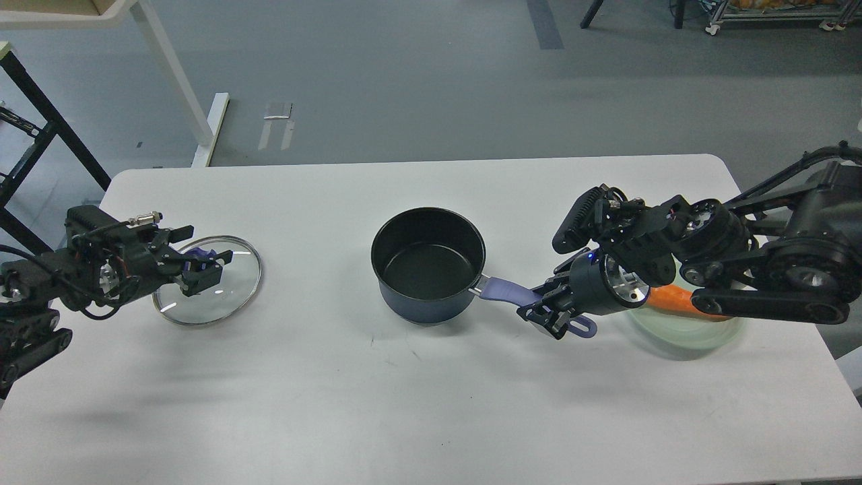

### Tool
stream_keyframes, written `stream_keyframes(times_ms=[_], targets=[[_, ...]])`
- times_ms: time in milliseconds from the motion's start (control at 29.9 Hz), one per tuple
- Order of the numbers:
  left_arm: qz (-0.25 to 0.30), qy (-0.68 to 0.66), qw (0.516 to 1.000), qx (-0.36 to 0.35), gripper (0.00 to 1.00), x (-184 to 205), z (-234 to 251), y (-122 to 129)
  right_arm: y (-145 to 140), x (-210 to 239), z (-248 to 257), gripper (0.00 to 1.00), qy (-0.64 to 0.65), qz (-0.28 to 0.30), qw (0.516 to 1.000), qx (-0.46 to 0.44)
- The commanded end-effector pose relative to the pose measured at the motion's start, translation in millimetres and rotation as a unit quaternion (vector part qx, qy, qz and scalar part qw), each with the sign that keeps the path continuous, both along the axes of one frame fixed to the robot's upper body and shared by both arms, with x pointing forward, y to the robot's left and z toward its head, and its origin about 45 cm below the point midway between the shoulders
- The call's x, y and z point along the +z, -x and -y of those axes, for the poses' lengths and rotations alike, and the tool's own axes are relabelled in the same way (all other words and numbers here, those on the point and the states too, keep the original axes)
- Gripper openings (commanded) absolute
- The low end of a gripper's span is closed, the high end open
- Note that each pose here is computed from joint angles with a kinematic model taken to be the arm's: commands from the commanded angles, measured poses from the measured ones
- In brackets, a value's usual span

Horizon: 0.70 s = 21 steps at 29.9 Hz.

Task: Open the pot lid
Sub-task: 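Release the lid and handle, raising both grippers away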

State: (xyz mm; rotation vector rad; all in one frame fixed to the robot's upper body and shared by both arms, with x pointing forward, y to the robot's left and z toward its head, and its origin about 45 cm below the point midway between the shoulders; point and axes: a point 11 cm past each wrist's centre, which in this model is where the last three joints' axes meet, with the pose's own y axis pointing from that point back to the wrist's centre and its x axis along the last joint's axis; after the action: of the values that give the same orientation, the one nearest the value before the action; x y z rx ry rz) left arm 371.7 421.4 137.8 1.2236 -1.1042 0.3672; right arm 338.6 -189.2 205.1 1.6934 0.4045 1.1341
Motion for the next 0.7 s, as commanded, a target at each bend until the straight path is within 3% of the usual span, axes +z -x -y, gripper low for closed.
stream_keyframes(times_ms=[0,201,468,669], targets=[[0.018,0.019,0.999,0.019,0.92,15,-1,-12,-1,1,-2,0.61,-0.004,0.001,1.000,-0.001],[0.075,0.109,0.987,0.093,0.99,59,-2,-44,-8,15,-2,0.97,-0.038,-0.003,0.998,-0.042],[0.089,0.309,0.923,0.210,0.99,116,4,-83,-37,68,-7,0.97,-0.150,0.021,0.981,-0.123],[0.057,0.477,0.833,0.272,0.99,134,15,-98,-70,122,6,0.98,-0.309,0.028,0.921,-0.234]])
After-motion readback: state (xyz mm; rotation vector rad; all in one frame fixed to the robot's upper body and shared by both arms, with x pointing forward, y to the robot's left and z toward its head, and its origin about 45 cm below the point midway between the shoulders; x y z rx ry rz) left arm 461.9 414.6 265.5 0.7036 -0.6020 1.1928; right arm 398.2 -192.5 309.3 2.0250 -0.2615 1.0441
